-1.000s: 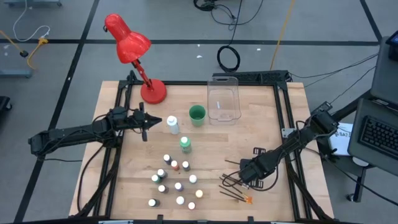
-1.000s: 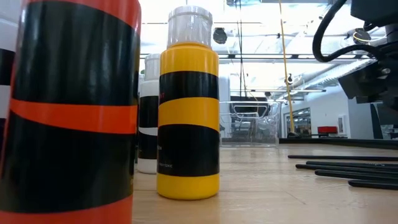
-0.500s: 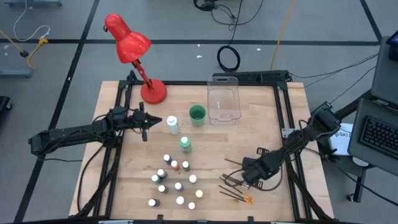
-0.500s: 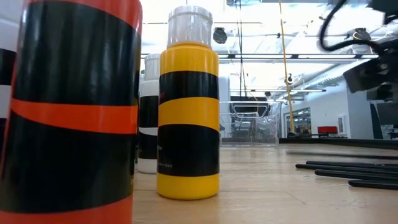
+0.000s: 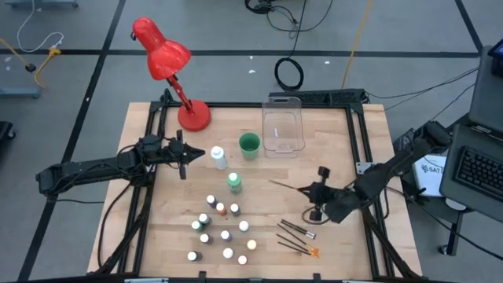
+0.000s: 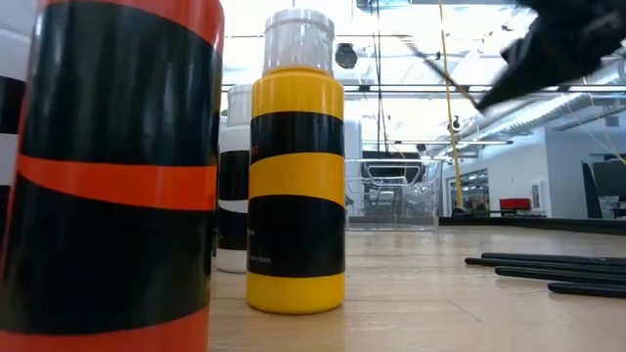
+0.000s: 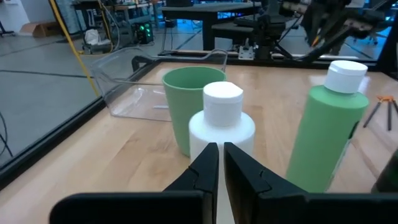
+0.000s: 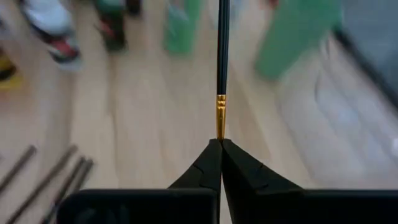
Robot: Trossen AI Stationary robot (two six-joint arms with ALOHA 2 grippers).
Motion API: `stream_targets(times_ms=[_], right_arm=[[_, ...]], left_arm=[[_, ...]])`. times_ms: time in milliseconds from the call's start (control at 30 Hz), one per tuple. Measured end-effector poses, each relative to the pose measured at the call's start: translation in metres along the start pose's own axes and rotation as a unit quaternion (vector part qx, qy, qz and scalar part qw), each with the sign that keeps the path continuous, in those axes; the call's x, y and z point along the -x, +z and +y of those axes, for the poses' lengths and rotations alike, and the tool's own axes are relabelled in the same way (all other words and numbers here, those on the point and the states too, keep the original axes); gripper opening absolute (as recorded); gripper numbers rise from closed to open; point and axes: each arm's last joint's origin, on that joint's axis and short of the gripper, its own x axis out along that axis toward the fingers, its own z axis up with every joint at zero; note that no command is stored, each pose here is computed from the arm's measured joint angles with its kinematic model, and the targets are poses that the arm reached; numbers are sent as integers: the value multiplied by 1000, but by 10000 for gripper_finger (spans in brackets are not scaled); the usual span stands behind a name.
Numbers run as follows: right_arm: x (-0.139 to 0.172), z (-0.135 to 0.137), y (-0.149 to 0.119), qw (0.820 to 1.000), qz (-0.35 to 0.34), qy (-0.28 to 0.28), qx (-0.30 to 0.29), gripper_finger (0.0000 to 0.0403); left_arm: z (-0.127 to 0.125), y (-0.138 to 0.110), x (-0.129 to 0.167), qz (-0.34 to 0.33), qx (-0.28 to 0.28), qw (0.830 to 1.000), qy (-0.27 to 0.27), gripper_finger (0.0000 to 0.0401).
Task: Pick & Place Paint Supplies
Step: Put the orange paint brush into the green cup
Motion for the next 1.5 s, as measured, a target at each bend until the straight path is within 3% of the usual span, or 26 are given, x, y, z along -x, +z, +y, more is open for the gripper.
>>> stream_targets(times_ms=[100,200,333,533,733,1167,1367,1500], right_arm=[[-6,-1,10,992,-115,44,31,0],[-14,-10,5,970,-218,88,58,0],[-32,-31,-9,952,-282,102,59,0],[-58,-47,-18,958,-259,112,46,0],[-67,-42,-17,938,-301,161,59,0],[-90,-27,-42,953,-239,178,52,0],[-91,-27,-40,949,-257,174,47,0],[-91,-27,-40,949,-257,176,47,0]], left_arm=[[-1,0,0,-1,-5,1000,-5,26],[-2,0,-1,-2,-6,1000,-9,26],[-3,1,-1,-2,-9,1000,-12,26],[-3,3,-1,-15,-16,1000,-12,26],[-3,1,-2,-7,-8,1000,-14,26],[-9,1,-6,-5,-12,999,-37,26],[-21,6,-12,-29,37,995,-84,26],[-35,20,-15,-105,22,985,-138,26]])
